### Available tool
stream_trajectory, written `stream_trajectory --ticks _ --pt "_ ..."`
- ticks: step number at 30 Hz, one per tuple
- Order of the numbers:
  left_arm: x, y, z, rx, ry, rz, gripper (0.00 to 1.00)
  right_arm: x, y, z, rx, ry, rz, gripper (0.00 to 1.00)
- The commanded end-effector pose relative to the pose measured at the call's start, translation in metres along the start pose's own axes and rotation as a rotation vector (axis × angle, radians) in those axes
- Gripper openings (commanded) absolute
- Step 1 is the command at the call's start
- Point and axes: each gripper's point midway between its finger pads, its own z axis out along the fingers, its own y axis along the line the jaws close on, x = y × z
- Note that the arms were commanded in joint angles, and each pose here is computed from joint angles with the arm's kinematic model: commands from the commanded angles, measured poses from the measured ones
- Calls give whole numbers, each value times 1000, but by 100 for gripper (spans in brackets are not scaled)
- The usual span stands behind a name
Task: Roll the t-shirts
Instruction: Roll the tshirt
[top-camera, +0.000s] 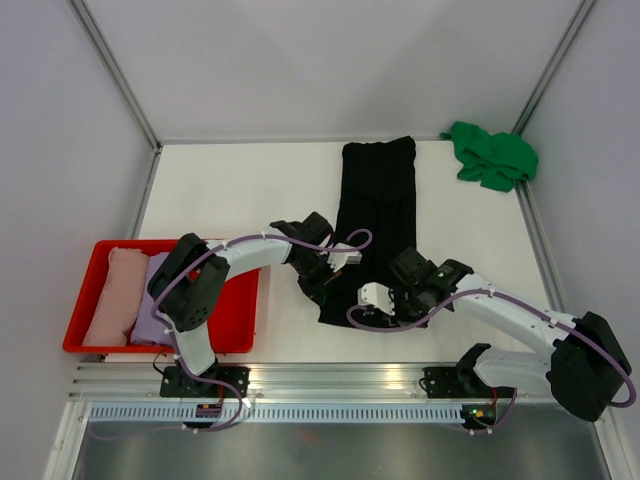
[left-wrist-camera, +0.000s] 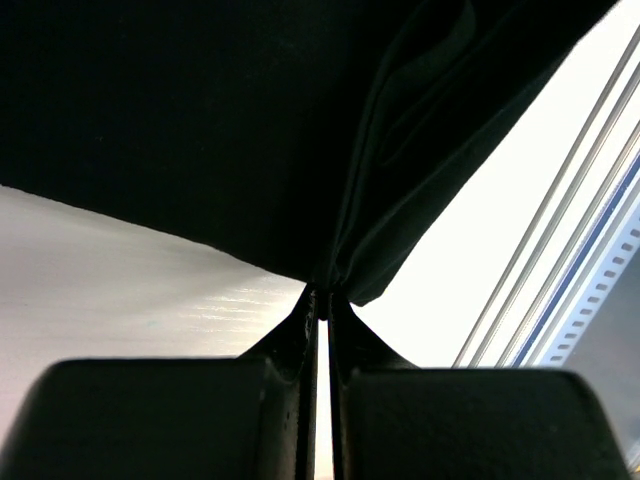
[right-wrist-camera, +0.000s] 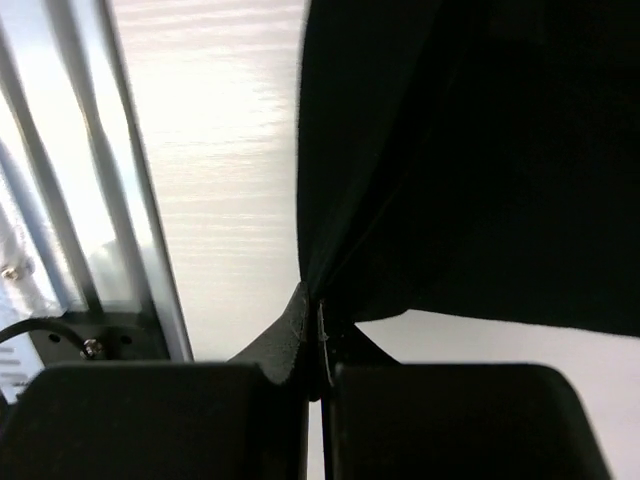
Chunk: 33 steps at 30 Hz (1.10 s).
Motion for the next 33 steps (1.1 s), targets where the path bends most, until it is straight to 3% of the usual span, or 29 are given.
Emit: stream_trajectory --ticks 1,3,6,9,14,19,24,28,33 --pt "-16 -3 -14 -2 -54 39 2 -7 -30 0 144 -74 99 4" --pt "-17 -4 -16 -3 -59 36 2 -10 -43 -3 201 -97 181 10" --pt "-18 -4 -17 -5 -62 30 2 -17 -65 -8 275 -137 281 30" --pt "-17 -3 -16 -10 -58 22 2 -23 -77 -13 302 -155 321 38" --pt "-15 3 -16 -13 -56 -23 2 -33 -99 -36 364 -211 460 42" --pt "-11 12 -18 -24 -59 -65 2 -40 -110 -58 338 -247 748 44" --pt "-12 12 -18 -20 -65 -79 2 -27 -108 -59 299 -191 1158 41" --pt "-11 15 -19 -25 -67 -89 2 -9 -87 -31 269 -190 1520 25" --pt "-7 18 -23 -45 -72 -83 2 -13 -98 -7 254 -311 1593 9"
